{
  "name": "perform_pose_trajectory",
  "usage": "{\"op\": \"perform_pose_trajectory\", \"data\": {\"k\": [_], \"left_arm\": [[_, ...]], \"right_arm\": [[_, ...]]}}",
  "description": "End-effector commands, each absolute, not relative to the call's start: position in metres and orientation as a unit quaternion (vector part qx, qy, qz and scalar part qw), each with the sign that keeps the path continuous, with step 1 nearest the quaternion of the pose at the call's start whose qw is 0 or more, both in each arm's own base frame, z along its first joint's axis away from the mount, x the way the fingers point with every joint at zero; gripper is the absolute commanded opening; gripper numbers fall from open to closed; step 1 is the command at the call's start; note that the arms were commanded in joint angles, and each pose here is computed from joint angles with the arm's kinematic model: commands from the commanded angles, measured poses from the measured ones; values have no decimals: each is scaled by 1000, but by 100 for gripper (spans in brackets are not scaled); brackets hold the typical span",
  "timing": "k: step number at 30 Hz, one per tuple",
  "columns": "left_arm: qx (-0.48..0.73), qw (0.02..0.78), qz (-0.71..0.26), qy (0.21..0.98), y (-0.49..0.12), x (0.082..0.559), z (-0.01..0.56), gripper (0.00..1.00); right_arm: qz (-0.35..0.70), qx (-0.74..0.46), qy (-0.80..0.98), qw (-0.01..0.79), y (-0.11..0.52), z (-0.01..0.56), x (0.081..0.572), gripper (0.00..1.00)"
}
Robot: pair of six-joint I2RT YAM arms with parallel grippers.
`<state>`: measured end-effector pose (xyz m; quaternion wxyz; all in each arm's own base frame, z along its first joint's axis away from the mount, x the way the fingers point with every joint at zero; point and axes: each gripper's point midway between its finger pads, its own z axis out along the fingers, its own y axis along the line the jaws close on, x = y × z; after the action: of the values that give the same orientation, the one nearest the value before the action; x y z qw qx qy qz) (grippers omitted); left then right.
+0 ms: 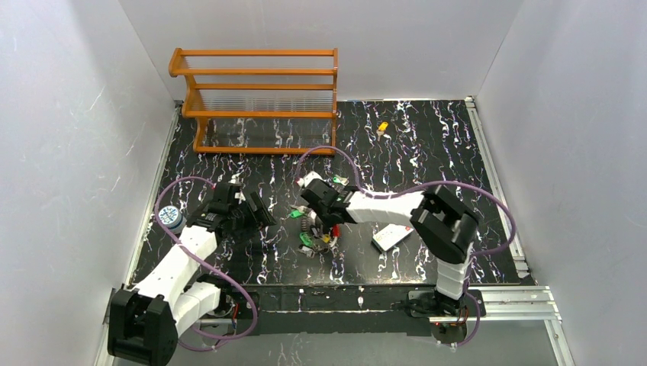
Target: Put the keys on the keyring
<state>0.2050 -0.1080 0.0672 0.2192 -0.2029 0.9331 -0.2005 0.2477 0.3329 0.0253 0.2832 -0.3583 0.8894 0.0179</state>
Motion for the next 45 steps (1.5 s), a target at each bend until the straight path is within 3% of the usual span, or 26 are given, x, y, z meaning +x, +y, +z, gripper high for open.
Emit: {"op": "perform_pose_trajectory", "data": {"k": [1, 3, 6, 11, 18, 25, 34, 38, 45], "left_arm": [[-190, 199, -207, 939, -116, 200, 58, 77], [-184, 189, -209, 942, -122, 197, 50, 76], [-156, 179, -221, 946, -140, 191, 42, 72], [-126, 174, -243, 946, -170, 190, 39, 69], [-114, 171, -282, 937, -209, 194, 34, 65], [-100, 159, -283, 941, -227, 192, 28, 62], [-100, 207, -297, 927, -228, 202, 46, 62], [-104, 217, -300, 923, -224, 201, 50, 62], [-98, 228, -306, 919, -219, 196, 53, 62]], "right_arm": [[-1, -321, 923, 213, 276, 14, 210, 27], [32, -308, 929, 204, 273, 19, 202, 32], [107, -291, 931, 193, 277, 34, 194, 48], [192, -268, 924, 195, 278, 58, 191, 59], [285, -234, 914, 172, 275, 67, 185, 59], [284, -242, 922, 100, 266, 34, 163, 58], [428, -285, 857, 39, 319, 51, 113, 58], [474, -285, 832, 52, 332, 69, 113, 59], [406, -308, 851, 130, 323, 80, 142, 64]]}}
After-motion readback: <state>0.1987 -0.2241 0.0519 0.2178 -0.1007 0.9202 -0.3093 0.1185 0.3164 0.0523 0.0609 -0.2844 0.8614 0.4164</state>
